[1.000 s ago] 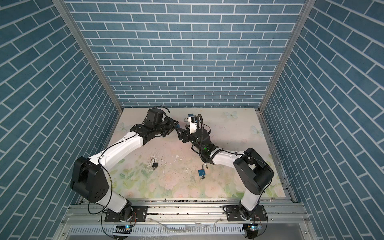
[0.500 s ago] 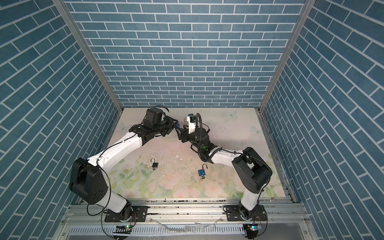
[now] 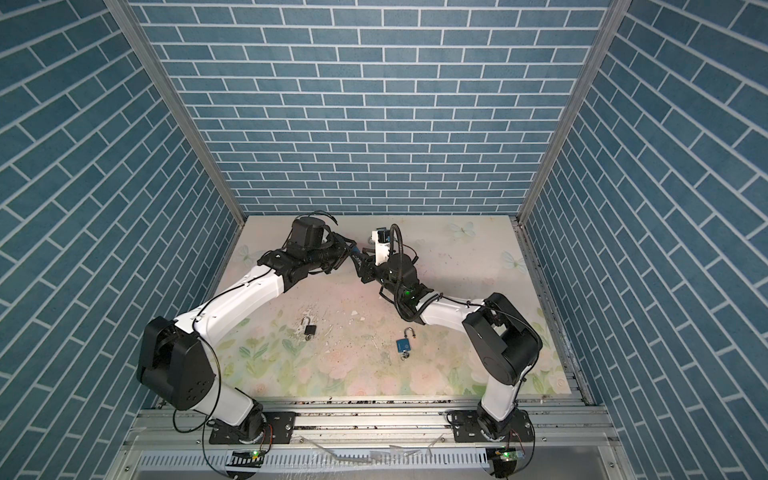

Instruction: Lock with the key

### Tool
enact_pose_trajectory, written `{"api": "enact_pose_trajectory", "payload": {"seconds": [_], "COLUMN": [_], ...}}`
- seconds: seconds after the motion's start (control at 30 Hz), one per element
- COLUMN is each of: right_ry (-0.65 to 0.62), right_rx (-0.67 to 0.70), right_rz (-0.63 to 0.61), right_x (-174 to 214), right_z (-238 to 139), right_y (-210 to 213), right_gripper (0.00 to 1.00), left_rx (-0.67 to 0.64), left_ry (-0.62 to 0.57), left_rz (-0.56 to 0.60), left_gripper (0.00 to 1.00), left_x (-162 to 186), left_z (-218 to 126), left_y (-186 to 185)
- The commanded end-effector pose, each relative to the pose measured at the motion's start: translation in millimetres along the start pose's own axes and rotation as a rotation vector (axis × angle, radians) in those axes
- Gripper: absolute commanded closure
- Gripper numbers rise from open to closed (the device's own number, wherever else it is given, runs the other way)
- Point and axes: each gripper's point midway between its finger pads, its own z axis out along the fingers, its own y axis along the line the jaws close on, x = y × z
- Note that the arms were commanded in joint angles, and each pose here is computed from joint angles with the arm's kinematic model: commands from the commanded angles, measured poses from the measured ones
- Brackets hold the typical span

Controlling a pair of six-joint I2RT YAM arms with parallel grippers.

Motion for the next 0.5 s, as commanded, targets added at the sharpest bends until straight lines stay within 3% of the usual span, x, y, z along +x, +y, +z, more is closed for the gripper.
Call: {"api": "enact_pose_trajectory", "payload": {"seconds": [0.0, 0.47], "right_ry": [-0.001, -0.012], "right_rx": [-0.033, -0.045], "right_rz": [0.016, 0.022], "right_x": [-1.3, -4.3], "right_z": [5.4, 5.0], "right_y": [6.9, 9.8], "right_gripper": [0.56, 0.6], "left_rx": [0.065, 0.064], "left_ry": [-0.035, -0.04], "left_rz": [0.008, 0.006], "left_gripper": [0.69, 0.69], "left_x": [-7.7, -7.4], "left_z": [-14.8, -19.0], "left_y": [-17.8, -16.0]}}
